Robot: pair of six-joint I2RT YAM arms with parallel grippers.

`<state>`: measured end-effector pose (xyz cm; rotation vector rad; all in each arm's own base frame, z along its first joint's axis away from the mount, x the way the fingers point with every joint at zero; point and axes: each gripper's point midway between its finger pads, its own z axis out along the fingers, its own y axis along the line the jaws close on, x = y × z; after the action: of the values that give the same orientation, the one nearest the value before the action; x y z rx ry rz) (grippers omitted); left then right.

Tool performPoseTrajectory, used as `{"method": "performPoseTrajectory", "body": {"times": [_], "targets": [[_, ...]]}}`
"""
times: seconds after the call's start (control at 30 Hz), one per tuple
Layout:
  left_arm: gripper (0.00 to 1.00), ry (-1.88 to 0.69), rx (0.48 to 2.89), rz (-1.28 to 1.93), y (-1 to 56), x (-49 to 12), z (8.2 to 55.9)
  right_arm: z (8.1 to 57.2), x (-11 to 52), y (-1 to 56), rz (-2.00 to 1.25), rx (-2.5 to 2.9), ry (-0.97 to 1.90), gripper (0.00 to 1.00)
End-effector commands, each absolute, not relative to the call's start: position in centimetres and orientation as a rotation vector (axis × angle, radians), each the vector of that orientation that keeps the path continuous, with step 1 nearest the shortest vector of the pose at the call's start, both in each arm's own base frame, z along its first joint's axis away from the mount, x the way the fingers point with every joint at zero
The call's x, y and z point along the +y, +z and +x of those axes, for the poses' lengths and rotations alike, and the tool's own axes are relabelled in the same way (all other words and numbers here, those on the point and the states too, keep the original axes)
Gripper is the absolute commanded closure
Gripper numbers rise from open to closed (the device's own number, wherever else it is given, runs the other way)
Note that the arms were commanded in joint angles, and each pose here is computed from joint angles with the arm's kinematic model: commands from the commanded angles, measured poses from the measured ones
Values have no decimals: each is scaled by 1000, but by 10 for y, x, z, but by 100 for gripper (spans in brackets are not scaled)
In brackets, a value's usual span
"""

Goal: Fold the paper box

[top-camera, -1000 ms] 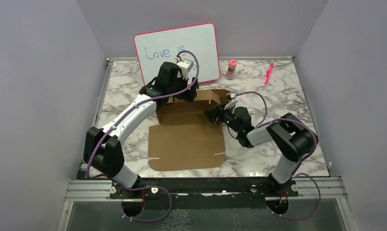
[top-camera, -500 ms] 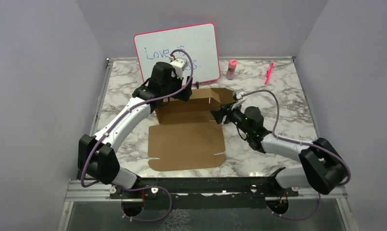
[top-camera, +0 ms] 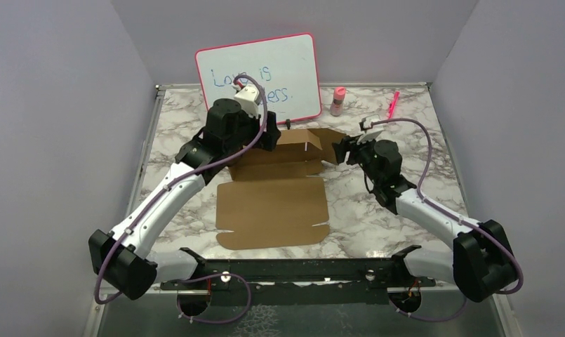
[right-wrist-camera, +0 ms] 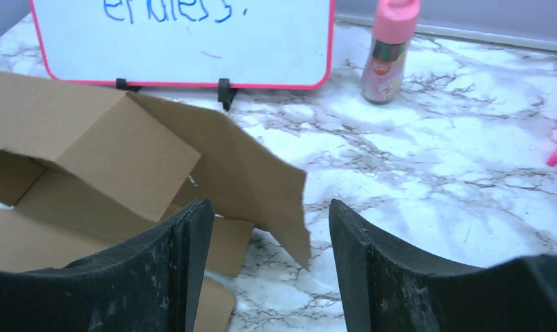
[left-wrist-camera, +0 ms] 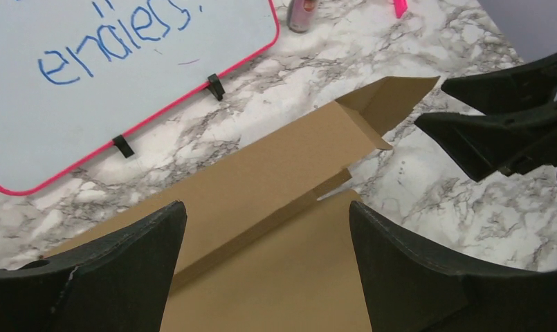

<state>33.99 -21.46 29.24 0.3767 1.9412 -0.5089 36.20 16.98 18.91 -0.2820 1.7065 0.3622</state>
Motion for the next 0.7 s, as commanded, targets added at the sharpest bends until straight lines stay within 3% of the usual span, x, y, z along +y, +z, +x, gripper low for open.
{"method": "performPoseTrajectory", "body": {"times": [0.0,0.5,0.67], "targets": [[12,-520,1951,264,282,-218,321,371,160,200,-291,1684,379,33],[12,-558,1868,325,222,-279,269,388,178,180,-506,1606,528,47],[12,-533,1815,331,195,-288,271,387,181,167,-519,1623,544,59]]}}
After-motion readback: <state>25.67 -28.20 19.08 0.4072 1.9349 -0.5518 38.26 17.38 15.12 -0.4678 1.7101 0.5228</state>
